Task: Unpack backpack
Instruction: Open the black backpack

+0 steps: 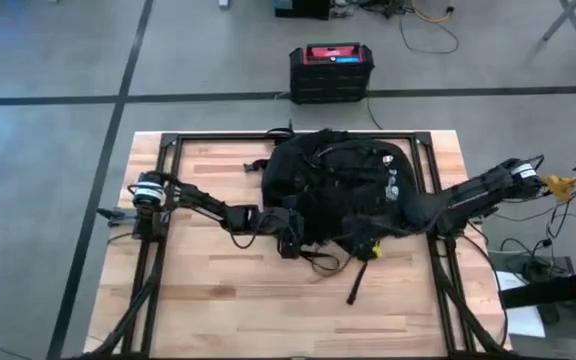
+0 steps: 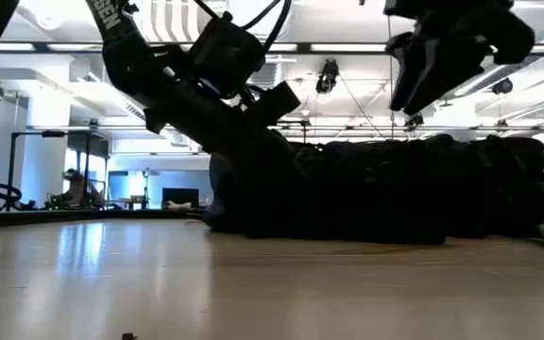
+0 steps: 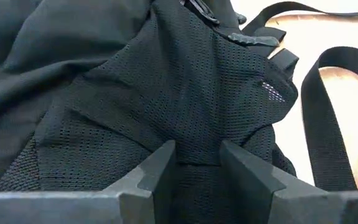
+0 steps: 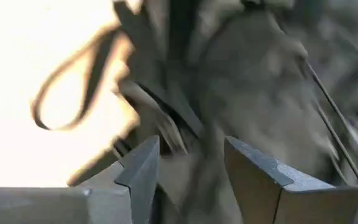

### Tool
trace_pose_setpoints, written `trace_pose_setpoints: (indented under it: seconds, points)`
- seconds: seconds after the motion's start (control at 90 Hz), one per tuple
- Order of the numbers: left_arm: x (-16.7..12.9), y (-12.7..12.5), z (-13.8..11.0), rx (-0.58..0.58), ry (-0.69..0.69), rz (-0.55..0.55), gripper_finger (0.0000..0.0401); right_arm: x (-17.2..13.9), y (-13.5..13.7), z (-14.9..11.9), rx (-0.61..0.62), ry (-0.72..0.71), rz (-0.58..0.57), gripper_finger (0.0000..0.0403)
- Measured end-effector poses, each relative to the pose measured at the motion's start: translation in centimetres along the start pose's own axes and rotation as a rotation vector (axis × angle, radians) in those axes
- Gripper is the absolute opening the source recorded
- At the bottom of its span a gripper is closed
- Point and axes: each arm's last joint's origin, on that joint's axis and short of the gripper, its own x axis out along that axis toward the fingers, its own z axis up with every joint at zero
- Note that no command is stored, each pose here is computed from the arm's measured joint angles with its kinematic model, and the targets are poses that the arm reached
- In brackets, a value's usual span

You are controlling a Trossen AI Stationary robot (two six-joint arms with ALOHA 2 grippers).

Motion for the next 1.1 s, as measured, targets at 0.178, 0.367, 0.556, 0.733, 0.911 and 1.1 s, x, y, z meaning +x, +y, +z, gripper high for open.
trace_pose_setpoints:
  seconds: [0.178,0.367,0.556,0.733,0.911,1.1]
  points:
    - [0.0,-0.2,-0.1,-0.029,0.007,-0.006,0.0116,3.6,1.2,0.3,-0.104,0.077,0.004,0.0146]
    - [-0.1,-0.7,-0.1,-0.033,0.019,-0.017,0.0116,5.2,1.1,0.2,-0.127,0.164,0.007,0.0135]
    - [-0.1,-0.8,-0.1,-0.031,0.019,-0.019,0.0116,6.9,1.6,-0.1,-0.175,0.222,0.019,0.0129]
    - [-0.1,-0.8,-0.2,-0.031,0.020,-0.019,0.0116,8.1,1.9,-0.1,-0.203,0.265,-0.025,0.0101]
    - [-0.2,-0.8,-0.4,-0.027,0.043,-0.019,0.0116,7.4,1.7,0.4,-0.203,0.250,-0.023,0.0011]
    - [-0.4,-0.7,-1.3,0.013,0.164,0.058,0.0116,4.8,1.5,1.2,-0.134,0.199,0.032,0.0005]
